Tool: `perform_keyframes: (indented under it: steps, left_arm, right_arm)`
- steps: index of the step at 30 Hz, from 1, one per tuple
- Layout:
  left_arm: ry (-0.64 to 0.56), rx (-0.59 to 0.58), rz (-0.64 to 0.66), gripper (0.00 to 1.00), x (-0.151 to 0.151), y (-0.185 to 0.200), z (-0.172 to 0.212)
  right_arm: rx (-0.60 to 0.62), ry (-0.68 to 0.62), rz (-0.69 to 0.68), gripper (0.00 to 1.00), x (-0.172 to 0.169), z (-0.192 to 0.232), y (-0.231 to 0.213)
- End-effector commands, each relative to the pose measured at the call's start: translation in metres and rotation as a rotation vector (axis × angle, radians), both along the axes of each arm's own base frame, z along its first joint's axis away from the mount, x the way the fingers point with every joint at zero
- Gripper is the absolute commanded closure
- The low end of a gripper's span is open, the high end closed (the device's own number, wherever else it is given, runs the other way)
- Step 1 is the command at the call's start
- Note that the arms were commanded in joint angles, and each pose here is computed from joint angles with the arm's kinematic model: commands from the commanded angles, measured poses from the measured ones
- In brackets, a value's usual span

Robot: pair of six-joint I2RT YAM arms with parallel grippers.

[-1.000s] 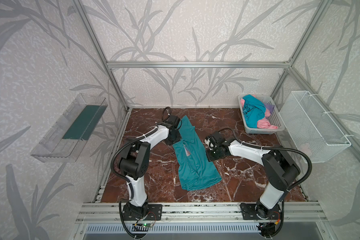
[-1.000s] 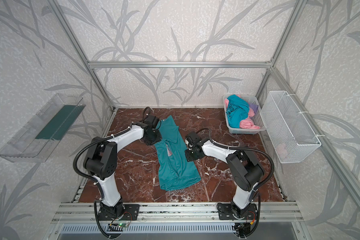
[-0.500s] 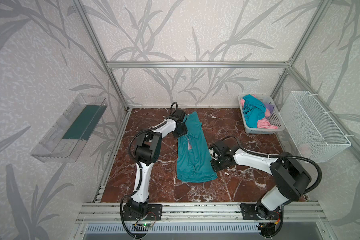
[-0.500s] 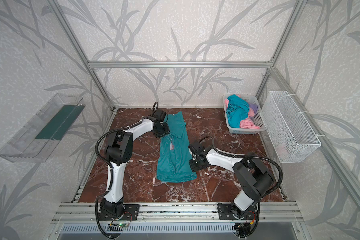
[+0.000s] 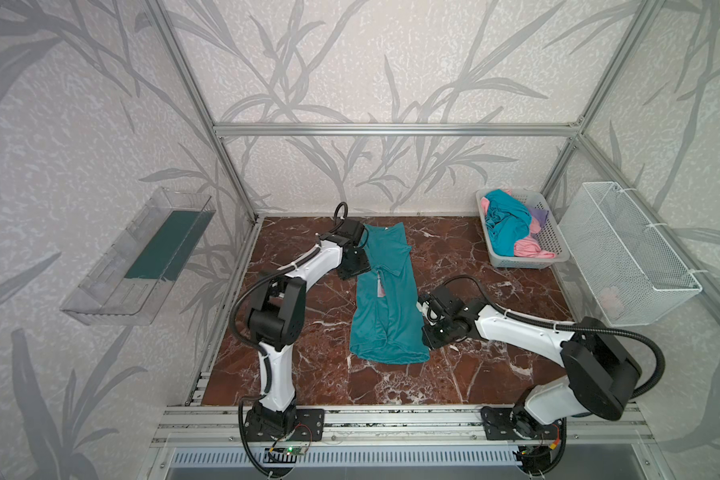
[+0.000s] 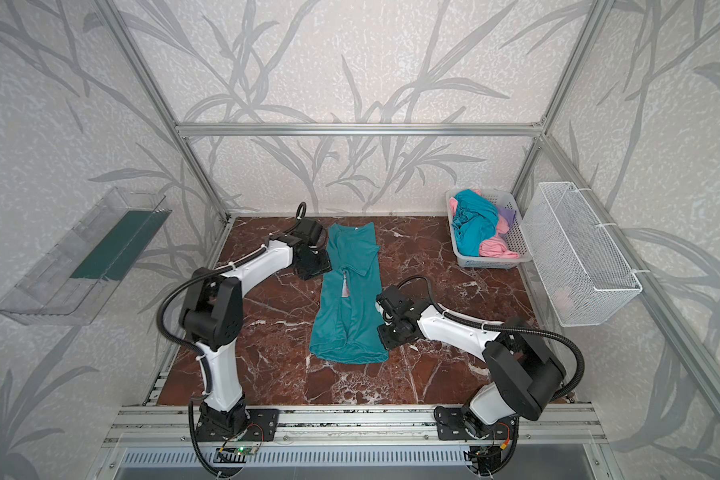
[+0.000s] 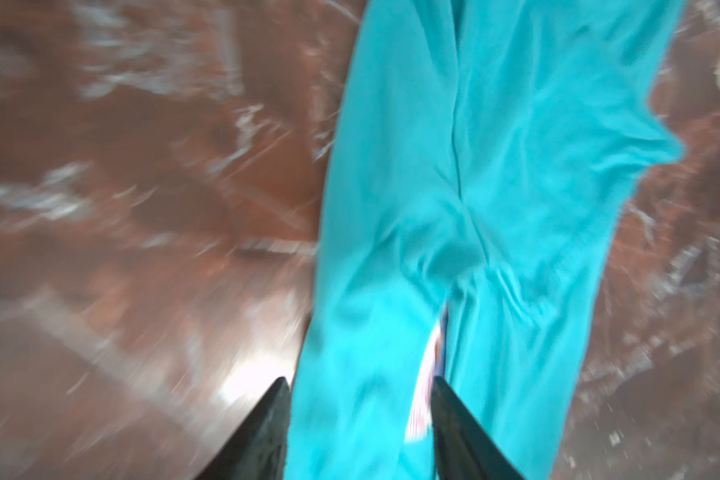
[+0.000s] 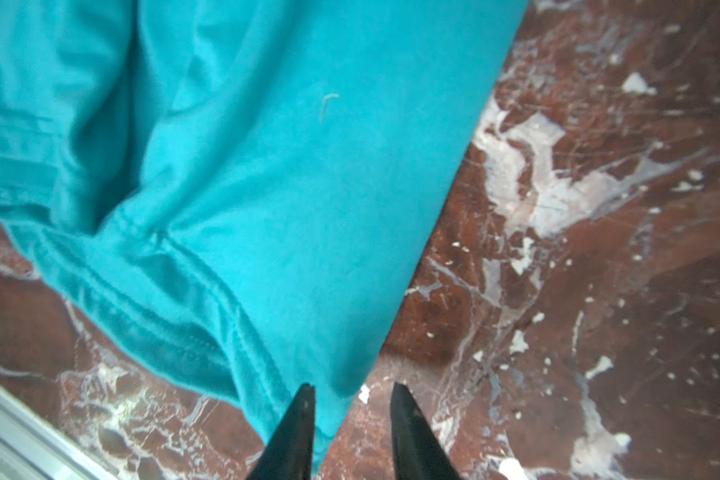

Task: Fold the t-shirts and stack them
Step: 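Grasp the near end of the teal strip with both grippers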

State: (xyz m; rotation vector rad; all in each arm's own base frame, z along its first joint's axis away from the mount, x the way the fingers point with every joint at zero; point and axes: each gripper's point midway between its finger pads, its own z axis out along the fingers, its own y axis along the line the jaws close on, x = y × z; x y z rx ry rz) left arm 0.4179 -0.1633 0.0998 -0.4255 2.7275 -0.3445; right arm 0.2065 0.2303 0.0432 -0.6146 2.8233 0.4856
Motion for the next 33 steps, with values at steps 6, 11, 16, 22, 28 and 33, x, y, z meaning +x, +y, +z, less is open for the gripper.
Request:
perform_keyframes:
  steps: [6, 11, 16, 22, 28, 33]
  left_arm:
    - [0.084, 0.007, 0.053, 0.4, -0.11, 0.026, -0.026]
    - [0.165, -0.004, 0.035, 0.37, -0.159, 0.013, -0.06]
    - [0.214, -0.029, 0.028, 0.3, -0.191, 0.0, -0.082]
    - [0.262, -0.025, 0.014, 0.28, -0.213, -0.008, -0.097]
    - [0.281, -0.033, 0.005, 0.42, -0.224, -0.015, -0.105]
    - [0.3, -0.04, -0.009, 0.62, -0.224, -0.025, -0.112]
  right_arm:
    - [0.176, 0.126, 0.063, 0.48, -0.03, -0.004, 0.023]
    - [0.235, 0.18, 0.027, 0.45, -0.03, -0.006, 0.03]
    - [0.277, 0.21, -0.034, 0.39, -0.031, -0.009, 0.025]
    - [0.21, 0.208, -0.075, 0.33, -0.034, -0.014, 0.008]
    - [0.177, 0.221, -0.121, 0.42, -0.03, -0.026, 0.003]
    - [0.166, 0.221, -0.155, 0.64, -0.025, -0.031, 0.004]
